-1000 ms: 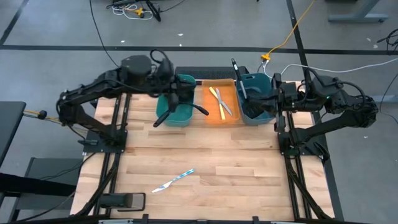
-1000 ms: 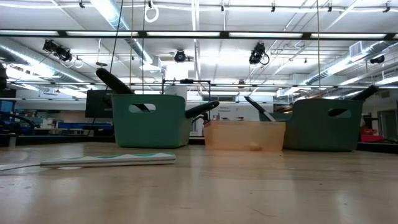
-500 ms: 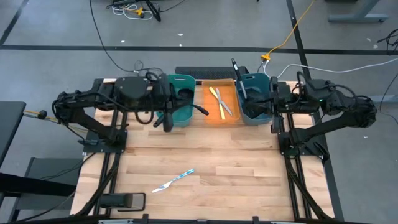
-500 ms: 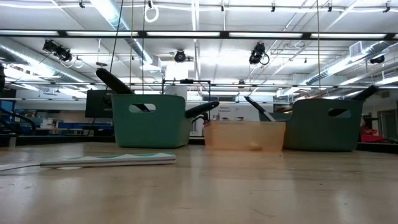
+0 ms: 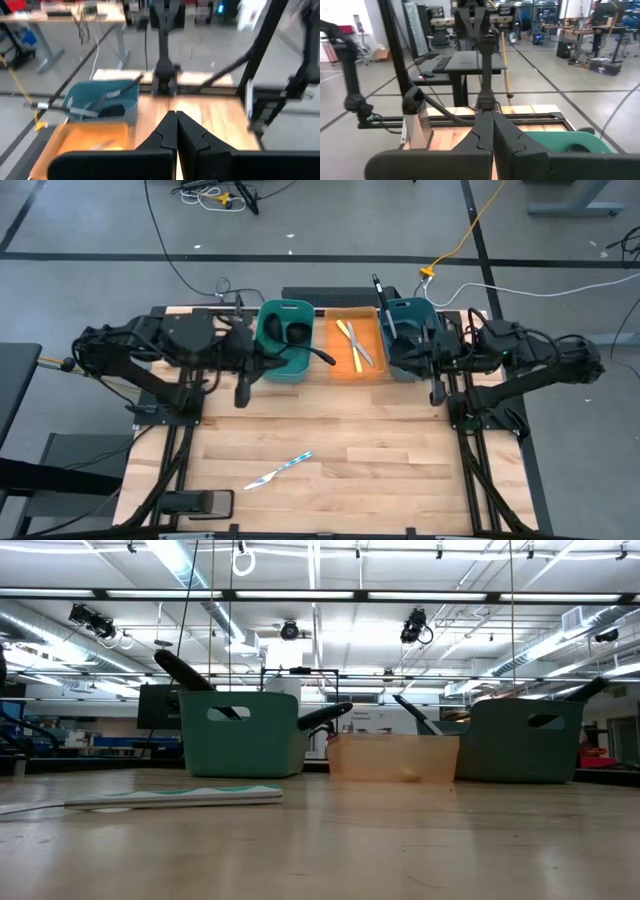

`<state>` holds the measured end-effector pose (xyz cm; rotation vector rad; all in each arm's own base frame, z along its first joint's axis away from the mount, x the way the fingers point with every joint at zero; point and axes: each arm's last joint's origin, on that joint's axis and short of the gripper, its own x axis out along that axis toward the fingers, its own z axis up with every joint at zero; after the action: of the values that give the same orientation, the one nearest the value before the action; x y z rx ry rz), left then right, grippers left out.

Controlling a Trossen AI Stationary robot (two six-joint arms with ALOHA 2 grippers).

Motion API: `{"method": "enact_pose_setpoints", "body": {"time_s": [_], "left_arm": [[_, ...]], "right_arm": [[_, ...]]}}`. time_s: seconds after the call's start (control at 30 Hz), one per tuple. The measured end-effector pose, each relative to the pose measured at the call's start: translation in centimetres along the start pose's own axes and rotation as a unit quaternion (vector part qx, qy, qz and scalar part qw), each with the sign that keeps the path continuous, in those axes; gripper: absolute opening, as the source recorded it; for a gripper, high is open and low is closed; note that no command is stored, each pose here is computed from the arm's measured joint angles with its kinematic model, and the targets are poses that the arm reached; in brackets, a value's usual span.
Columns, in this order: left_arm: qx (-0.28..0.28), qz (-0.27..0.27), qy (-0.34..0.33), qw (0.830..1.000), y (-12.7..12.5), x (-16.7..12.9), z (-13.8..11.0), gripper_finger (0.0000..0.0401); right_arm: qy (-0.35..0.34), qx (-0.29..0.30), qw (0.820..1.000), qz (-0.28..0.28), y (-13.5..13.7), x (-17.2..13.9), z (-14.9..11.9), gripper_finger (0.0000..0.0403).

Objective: Pick & Place Kitchen Items
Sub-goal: Put the white patterned table knife into the orange bin

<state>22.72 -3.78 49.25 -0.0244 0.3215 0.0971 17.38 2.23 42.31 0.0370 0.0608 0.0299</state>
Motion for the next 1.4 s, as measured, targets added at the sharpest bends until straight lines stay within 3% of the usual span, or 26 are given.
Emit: {"method": "enact_pose_setpoints", "body": {"time_s": [0.47,0.77,1.2,1.4], "left_arm": [[-0.063,-0.024,-0.040,0.997,-1.0,1.0,-5.6,0.0000],[-0.062,-0.037,-0.014,0.997,-2.7,2.3,-8.6,0.0000],[-0.029,-0.087,-0.023,0.996,-4.8,2.6,-10.1,0.0000],[-0.012,-0.100,-0.017,0.995,-4.4,2.8,-10.1,0.0000]], "right_arm": [[-0.001,-0.003,1.000,0.004,1.4,-0.2,0.0,0.0000],[0.004,-0.009,1.000,-0.005,1.8,-0.3,-0.2,0.0000],[0.023,-0.006,1.000,0.011,3.1,0.0,-0.7,0.0000],[0.020,0.009,0.999,0.033,3.6,-0.1,-0.6,0.0000]]}}
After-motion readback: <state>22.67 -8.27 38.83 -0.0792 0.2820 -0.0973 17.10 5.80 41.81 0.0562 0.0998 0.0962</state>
